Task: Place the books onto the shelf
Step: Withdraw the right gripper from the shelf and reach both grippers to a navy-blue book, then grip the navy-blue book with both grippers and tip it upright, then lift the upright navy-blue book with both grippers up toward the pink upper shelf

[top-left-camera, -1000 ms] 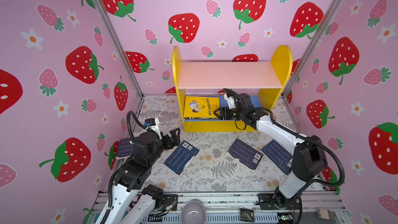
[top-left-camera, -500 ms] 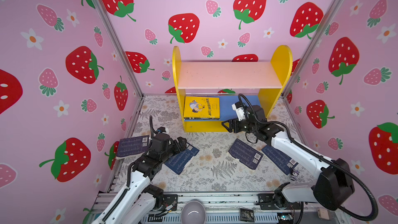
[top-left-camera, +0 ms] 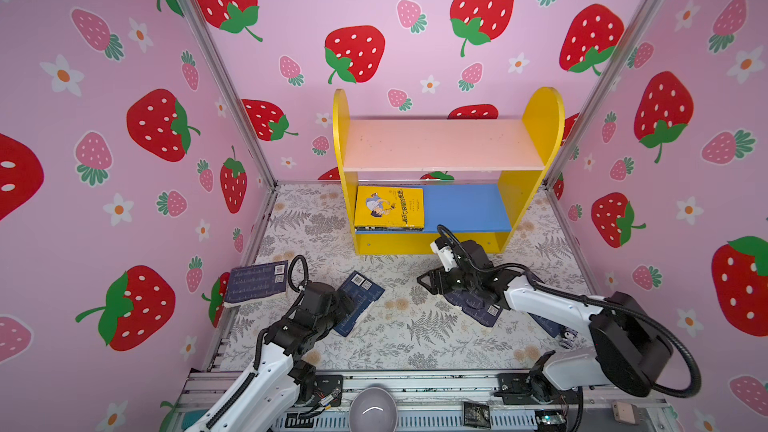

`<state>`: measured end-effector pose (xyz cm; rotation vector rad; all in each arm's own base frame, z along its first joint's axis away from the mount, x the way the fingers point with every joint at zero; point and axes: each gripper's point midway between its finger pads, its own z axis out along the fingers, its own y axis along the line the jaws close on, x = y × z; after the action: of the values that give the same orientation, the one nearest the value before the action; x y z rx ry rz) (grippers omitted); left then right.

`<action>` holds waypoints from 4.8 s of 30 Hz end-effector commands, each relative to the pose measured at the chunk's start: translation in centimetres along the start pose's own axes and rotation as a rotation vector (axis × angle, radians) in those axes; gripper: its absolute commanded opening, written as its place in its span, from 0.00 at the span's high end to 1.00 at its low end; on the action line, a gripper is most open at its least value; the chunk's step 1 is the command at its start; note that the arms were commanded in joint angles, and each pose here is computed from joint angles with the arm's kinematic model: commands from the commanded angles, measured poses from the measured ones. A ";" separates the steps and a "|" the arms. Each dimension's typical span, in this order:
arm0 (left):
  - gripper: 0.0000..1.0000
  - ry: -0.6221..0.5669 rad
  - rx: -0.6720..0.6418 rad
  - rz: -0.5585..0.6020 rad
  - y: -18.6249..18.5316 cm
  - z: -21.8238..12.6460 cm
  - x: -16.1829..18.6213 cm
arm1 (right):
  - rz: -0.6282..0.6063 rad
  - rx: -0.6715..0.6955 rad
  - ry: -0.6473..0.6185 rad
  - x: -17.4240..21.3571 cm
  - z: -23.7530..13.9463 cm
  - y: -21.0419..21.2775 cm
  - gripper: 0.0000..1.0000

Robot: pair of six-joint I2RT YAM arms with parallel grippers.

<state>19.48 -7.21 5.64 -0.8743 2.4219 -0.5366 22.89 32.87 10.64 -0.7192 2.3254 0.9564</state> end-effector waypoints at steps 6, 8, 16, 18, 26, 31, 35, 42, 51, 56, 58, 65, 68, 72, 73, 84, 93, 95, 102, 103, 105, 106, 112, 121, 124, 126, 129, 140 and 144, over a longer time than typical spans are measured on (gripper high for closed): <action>0.04 -0.092 -0.078 -0.151 3.9 0.5 -0.1 | -0.248 -0.161 -0.111 -2.7 5.7 6.3 0.37; 0.04 -0.090 -0.076 -0.165 4.1 0.9 0.1 | -0.259 -0.163 -0.132 -3.5 6.9 6.5 0.38; 0.04 -0.095 -0.072 -0.194 4.7 2.0 0.4 | -0.295 -0.165 -0.150 -4.2 12.4 6.2 0.43; 0.04 -0.100 -0.052 -0.204 4.5 2.2 0.3 | -0.281 -0.165 -0.123 -3.8 14.0 6.0 0.46; 0.06 -0.143 0.175 -0.222 0.9 2.2 -0.7 | -0.197 -0.243 0.043 0.6 17.5 5.6 0.63; 0.10 -0.194 0.390 -0.210 -3.1 -0.1 -2.3 | -0.207 -0.277 0.058 0.7 16.9 6.4 0.63; 0.19 -0.230 0.517 -0.202 -5.4 -2.3 -3.2 | -0.214 -0.304 0.051 0.1 16.2 7.2 0.60; 0.32 -0.207 0.516 -0.211 -5.9 -3.6 -3.2 | -0.214 -0.296 0.021 -1.2 15.2 7.1 0.59; 0.55 -0.126 0.381 -0.201 -5.3 -2.2 -2.4 | -0.220 -0.235 -0.038 -3.0 13.4 5.9 0.54; 0.76 -0.110 0.369 -0.188 -6.1 -2.4 -2.6 | -0.261 -0.176 -0.115 -4.9 10.8 6.0 0.43; 0.83 -0.105 0.359 -0.189 -6.3 -2.7 -2.8 | -0.287 -0.136 -0.149 -5.8 9.3 6.0 0.34; 0.92 -0.032 0.328 -0.198 -8.4 -5.7 -3.5 | -0.481 0.057 -0.318 -7.0 2.6 4.5 0.18; 0.97 0.055 0.326 -0.179 -10.5 -6.7 -3.9 | -0.571 0.086 -0.346 -6.4 0.5 4.9 0.14; 1.00 0.192 0.339 -0.186 -13.3 -7.1 -4.2 | -0.702 0.113 -0.369 -5.0 -0.9 6.8 0.10; 1.00 0.200 0.338 -0.185 -13.7 -7.3 -4.3 | -0.736 0.126 -0.380 -4.6 -0.9 7.4 0.08; 1.00 0.215 0.298 -0.190 -15.0 -9.6 -5.4 | -0.929 0.188 -0.437 -2.9 1.1 11.3 0.02; 1.00 0.254 0.298 -0.227 -15.4 -9.5 -5.1 | -0.954 0.145 -0.484 -3.0 1.6 13.8 0.00; 1.00 0.252 0.303 -0.231 -15.8 -9.6 -5.3 | -0.976 0.135 -0.472 -2.7 2.2 14.4 0.00; 1.00 0.267 0.321 -0.229 -17.1 -10.0 -5.8 | -1.013 0.117 -0.443 -1.2 3.4 15.7 0.00; 1.00 0.268 0.318 -0.225 -17.1 -10.0 -5.9 | -1.011 0.113 -0.442 -1.2 3.3 15.7 0.00; 1.00 0.270 0.318 -0.224 -17.2 -9.8 -5.9 | -1.000 0.105 -0.445 -1.2 3.0 15.9 0.00; 1.00 0.276 0.321 -0.226 -17.3 -9.8 -5.9 | -0.983 0.117 -0.453 -1.4 2.8 15.7 0.00; 1.00 0.295 0.338 -0.248 -17.4 -9.7 -5.5 | -0.959 0.262 -0.530 -3.2 3.5 14.2 0.10; 1.00 0.301 0.324 -0.263 -16.9 -9.0 -5.4 | -0.935 0.362 -0.575 -4.2 3.6 13.5 0.47; 1.00 0.296 0.321 -0.260 -17.1 -8.6 -5.7 | -0.915 0.355 -0.583 -4.1 2.9 13.3 0.54; 0.98 0.288 0.316 -0.254 -17.2 -8.5 -6.0 | -0.899 0.348 -0.586 -4.1 2.6 13.3 0.60; 0.96 0.281 0.320 -0.248 -17.4 -8.2 -6.3 | -0.886 0.331 -0.588 -4.0 2.3 13.3 0.71; 0.61 0.244 0.352 -0.223 -18.6 -8.6 -7.6 | -0.893 0.319 -0.558 -3.5 3.2 13.3 1.00; 0.41 0.206 0.377 -0.175 -19.5 -9.9 -8.7 | -0.891 0.316 -0.563 -3.8 2.8 13.5 1.00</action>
<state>27.56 -13.48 22.52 -1.0119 2.4049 -1.1198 18.11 43.76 16.13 -1.0727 1.3956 0.2557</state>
